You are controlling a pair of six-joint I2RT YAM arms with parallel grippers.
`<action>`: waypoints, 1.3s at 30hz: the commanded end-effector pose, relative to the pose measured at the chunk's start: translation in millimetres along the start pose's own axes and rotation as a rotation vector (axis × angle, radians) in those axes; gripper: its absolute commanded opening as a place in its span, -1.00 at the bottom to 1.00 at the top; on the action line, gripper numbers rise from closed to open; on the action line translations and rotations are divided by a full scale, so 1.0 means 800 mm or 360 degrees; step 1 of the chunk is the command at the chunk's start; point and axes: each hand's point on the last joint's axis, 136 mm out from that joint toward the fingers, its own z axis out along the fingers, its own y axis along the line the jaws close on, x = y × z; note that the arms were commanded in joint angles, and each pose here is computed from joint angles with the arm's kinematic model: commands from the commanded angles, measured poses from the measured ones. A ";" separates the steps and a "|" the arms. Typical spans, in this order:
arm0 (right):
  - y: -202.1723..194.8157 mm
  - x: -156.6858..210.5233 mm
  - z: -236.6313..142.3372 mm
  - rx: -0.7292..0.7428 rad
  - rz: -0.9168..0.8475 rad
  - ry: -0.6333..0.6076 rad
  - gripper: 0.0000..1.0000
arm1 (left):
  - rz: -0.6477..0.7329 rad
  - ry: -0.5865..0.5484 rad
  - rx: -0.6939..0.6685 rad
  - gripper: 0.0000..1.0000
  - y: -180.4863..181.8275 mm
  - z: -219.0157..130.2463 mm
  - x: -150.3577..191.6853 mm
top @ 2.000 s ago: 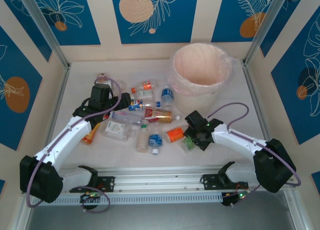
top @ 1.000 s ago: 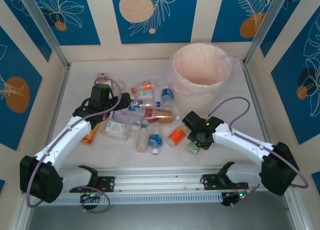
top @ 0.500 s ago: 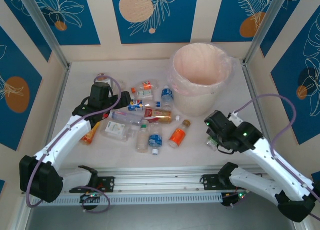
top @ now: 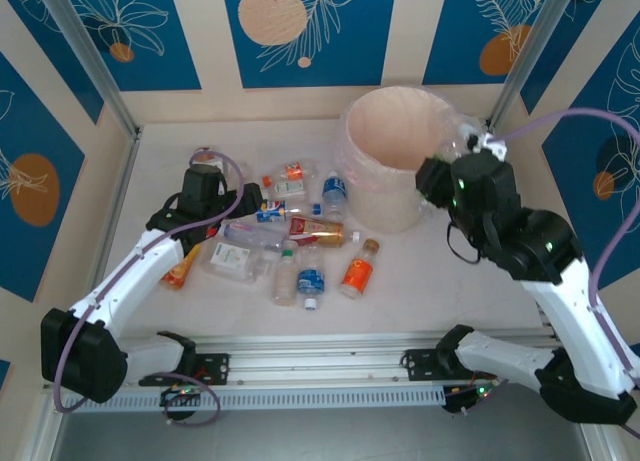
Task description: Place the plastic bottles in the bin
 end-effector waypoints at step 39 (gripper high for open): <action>-0.020 0.049 0.329 0.0412 -0.0355 0.0207 0.18 | 0.0034 -0.0025 0.0022 0.99 -0.005 -0.006 -0.009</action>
